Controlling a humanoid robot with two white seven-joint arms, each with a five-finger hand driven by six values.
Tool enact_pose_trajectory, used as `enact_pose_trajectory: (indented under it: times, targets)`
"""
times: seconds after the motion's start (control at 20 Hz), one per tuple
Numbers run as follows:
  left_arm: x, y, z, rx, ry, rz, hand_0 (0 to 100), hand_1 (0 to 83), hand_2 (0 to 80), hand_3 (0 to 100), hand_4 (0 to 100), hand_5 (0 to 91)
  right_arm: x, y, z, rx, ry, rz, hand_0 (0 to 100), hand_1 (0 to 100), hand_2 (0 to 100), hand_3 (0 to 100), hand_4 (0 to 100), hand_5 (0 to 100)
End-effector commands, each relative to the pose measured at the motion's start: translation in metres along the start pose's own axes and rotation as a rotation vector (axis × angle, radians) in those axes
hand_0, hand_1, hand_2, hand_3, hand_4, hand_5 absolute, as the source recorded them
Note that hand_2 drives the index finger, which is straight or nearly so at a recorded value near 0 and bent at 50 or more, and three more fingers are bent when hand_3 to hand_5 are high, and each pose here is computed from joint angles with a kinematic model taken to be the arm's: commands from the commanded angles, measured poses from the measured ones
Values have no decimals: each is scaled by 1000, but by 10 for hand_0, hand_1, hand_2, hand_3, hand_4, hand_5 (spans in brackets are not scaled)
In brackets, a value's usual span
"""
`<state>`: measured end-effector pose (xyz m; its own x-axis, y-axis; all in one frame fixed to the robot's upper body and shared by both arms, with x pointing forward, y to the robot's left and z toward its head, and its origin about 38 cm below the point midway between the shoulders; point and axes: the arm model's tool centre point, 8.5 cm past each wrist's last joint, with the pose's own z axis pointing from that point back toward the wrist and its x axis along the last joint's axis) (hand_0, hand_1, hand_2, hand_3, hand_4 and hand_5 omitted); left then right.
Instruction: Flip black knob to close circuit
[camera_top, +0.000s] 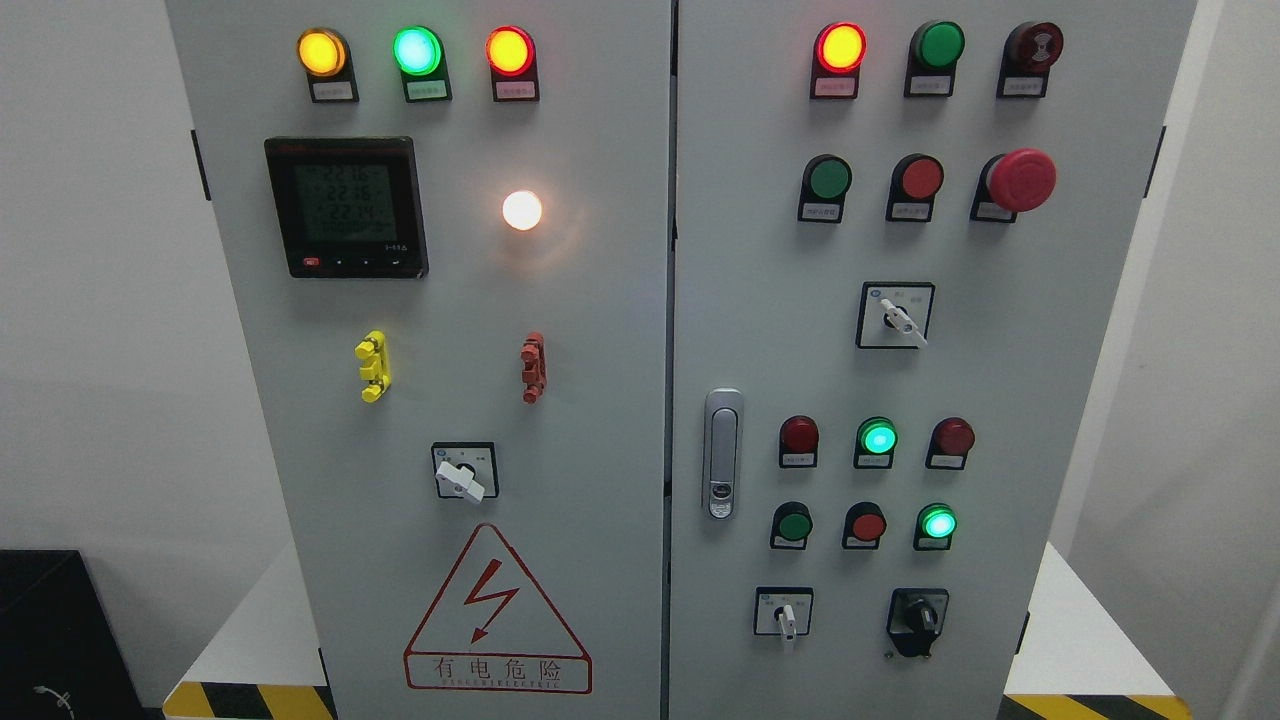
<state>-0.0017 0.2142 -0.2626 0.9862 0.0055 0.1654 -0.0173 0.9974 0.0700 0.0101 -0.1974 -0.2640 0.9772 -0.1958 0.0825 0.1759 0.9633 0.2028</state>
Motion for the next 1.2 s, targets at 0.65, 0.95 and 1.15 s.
enact_pose_trajectory:
  times: [0.65,0.95,1.15]
  targets:
    - [-7,-1,2,-7,18,-42,0,0,0,0,0,0,11,6,0,22,-107,116,0,165,0,0,0,0]
    - [-7,-1,2,-7,20,-42,0,0,0,0,0,0,80,14,5,-11,-401,212,0,152,30,127,69,0]
    - [-7,-1,2,-7,20,-42,0,0,0,0,0,0,138,25,22,-13,-690,244,0,155,62,194,137,0]
